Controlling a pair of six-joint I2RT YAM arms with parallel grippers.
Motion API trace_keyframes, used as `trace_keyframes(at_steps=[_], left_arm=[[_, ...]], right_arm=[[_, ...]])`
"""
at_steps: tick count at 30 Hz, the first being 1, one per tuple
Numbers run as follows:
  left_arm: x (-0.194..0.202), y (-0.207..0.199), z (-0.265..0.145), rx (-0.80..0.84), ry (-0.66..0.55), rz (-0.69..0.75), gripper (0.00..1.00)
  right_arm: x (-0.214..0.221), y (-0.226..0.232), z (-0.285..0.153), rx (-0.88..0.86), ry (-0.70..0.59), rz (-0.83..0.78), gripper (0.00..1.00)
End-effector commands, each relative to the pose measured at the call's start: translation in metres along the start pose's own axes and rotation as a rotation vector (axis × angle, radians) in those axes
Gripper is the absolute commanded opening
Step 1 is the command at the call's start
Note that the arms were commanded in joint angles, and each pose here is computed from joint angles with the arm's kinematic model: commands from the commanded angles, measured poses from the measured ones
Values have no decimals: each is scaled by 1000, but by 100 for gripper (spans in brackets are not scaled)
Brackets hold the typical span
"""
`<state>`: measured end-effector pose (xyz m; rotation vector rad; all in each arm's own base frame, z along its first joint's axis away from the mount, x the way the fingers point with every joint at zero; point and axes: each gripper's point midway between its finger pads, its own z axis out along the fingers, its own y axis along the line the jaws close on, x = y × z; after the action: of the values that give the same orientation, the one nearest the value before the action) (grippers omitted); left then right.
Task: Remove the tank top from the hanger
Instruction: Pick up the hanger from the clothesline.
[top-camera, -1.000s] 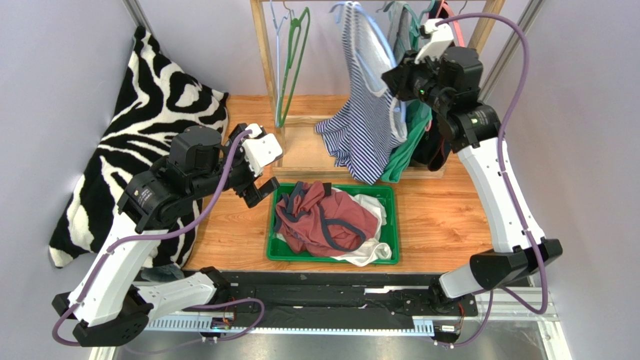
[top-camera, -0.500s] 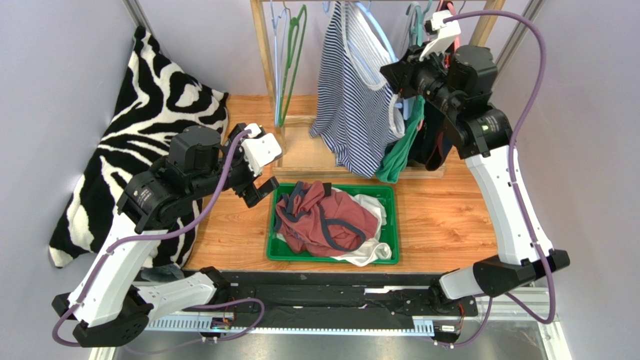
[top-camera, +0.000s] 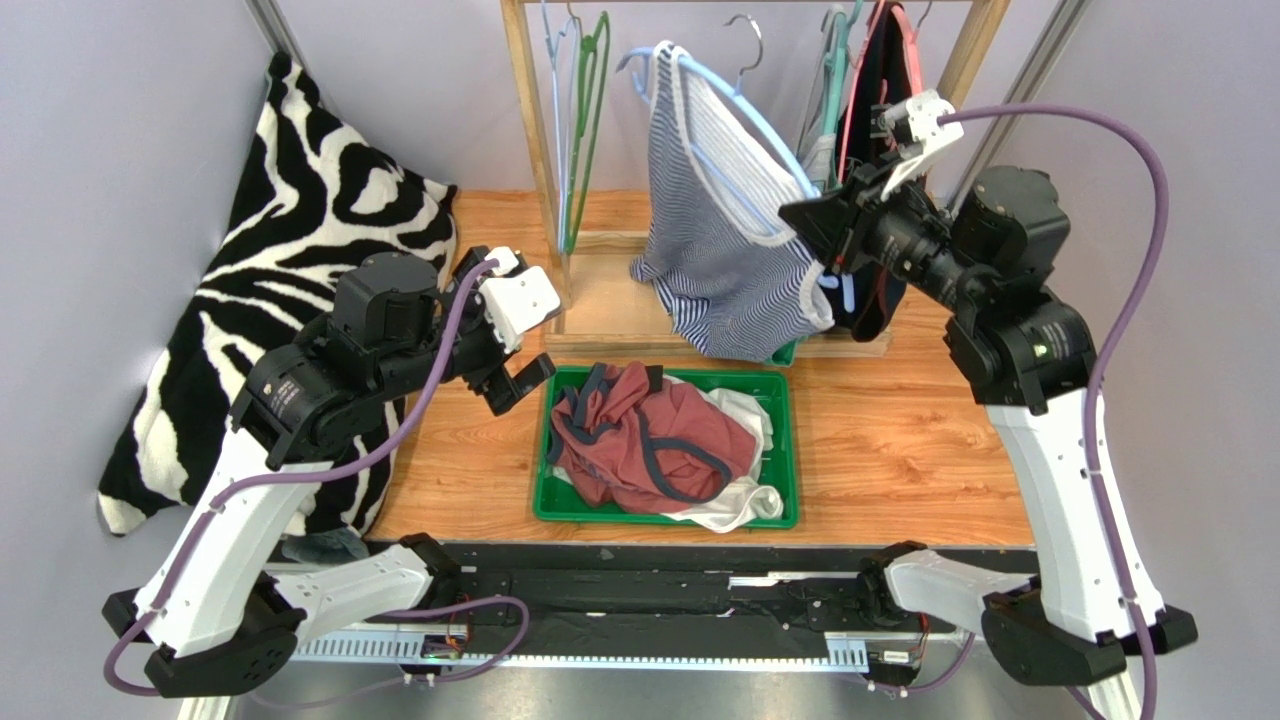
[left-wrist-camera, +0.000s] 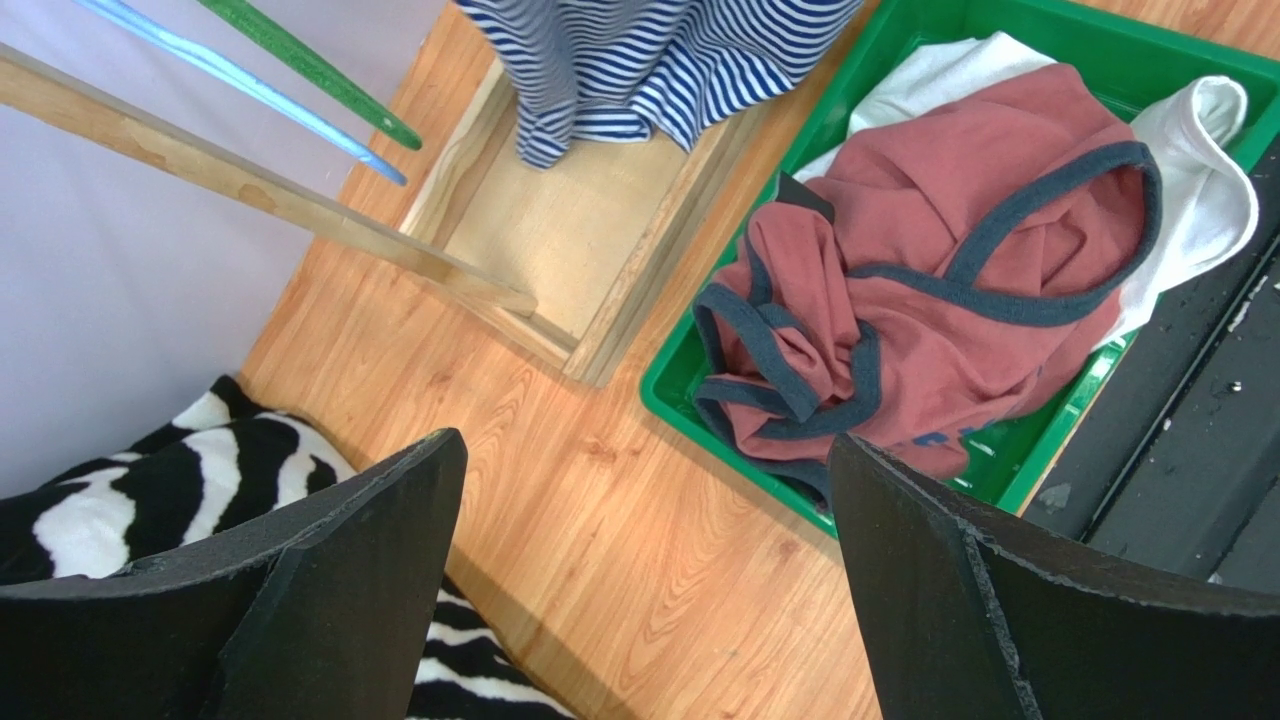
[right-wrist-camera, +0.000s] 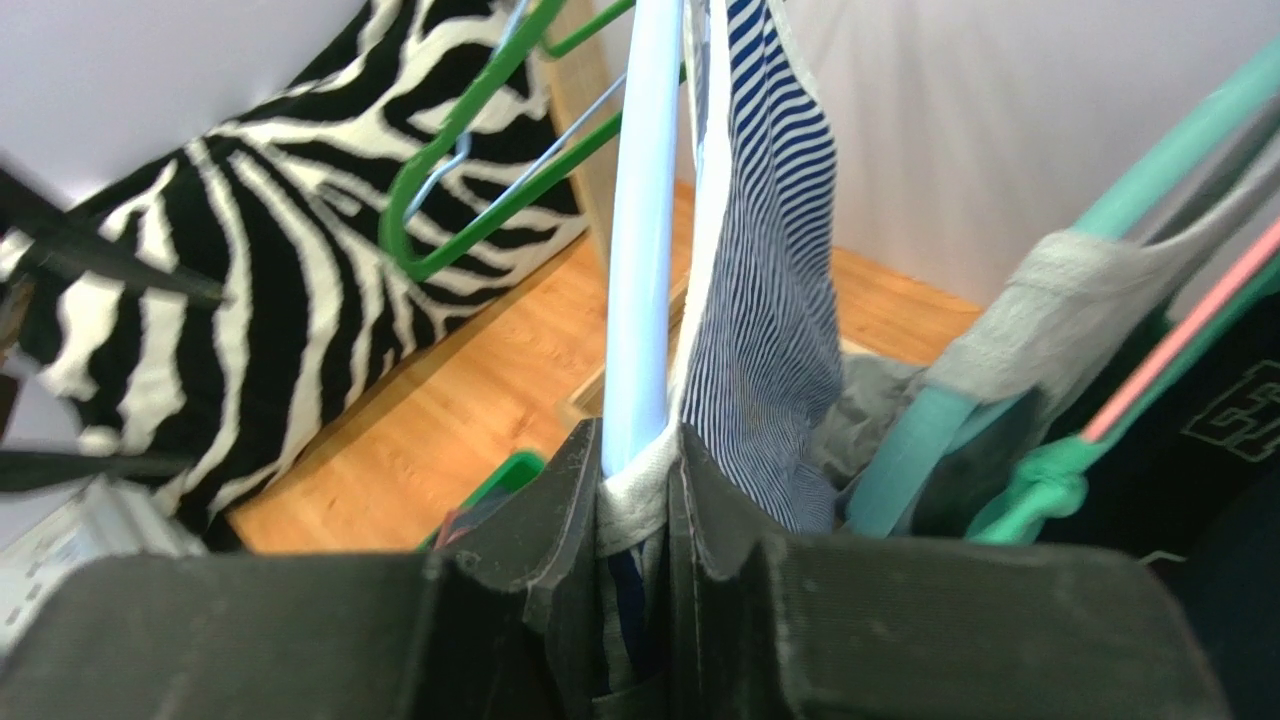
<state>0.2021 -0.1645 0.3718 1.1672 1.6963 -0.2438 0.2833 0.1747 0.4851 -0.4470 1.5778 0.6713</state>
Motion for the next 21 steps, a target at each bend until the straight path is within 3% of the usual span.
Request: trace_keyframes(at_steps=[1,5,13,21], left_arm=[[-6,5,-6,-30,-33,4,99],[-6,9,-6,-52,-33,2,99],[-14,8,-7,-28,-57,-16,99],[-9,6,-9,-33,-52,-12,99]], right_arm=[[-33,57,-45,-229,-118,-114,0],[-78,86,-88,-284,-258,-179,0],[-180,138,-191,-326,-661,-271,0],[-178,137,-185,-335,-635,-251,0]])
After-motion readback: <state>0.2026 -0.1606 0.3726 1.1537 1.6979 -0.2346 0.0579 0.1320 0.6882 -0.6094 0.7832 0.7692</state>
